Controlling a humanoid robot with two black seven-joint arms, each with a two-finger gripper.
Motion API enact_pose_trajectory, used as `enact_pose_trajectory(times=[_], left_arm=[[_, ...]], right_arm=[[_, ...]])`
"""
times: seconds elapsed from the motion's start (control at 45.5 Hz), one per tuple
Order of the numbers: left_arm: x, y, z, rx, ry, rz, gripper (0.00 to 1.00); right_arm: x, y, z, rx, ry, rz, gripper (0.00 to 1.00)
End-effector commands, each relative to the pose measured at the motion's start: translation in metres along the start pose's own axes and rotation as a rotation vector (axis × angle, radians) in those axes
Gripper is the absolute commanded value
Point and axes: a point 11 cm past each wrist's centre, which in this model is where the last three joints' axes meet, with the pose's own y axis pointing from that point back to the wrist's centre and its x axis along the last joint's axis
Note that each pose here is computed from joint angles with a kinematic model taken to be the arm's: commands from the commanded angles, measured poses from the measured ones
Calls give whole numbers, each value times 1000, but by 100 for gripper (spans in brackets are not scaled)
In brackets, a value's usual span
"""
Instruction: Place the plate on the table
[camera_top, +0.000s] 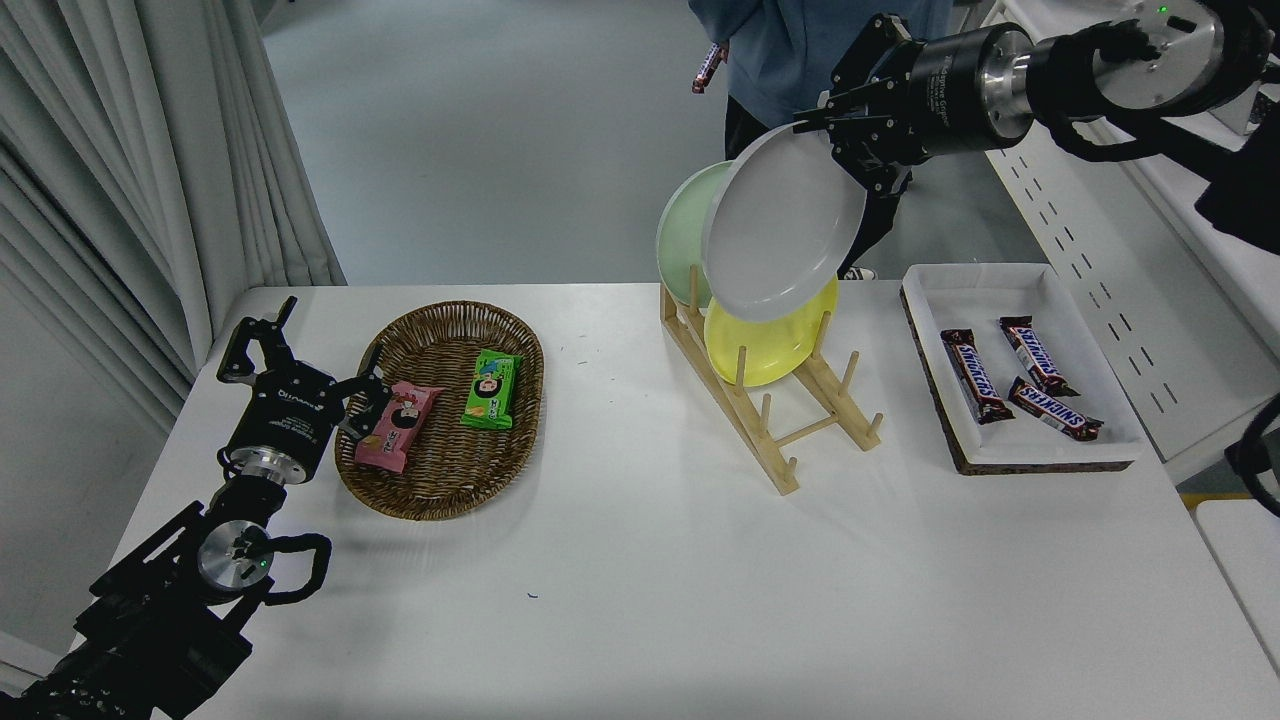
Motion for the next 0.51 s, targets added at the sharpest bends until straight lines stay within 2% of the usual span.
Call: enact_pose_trajectory(times=[0.0, 0.33, 0.484], left_arm=[[0, 0, 0, 0, 0, 0, 100], [0, 0, 0, 0, 0, 0, 100], [0, 0, 0, 0, 0, 0, 100]], right_arm=[[-14, -1, 3, -27, -118, -13, 0], [-58, -23, 46, -187, -279, 8, 0], [-49, -34, 71, -258, -352, 62, 0]])
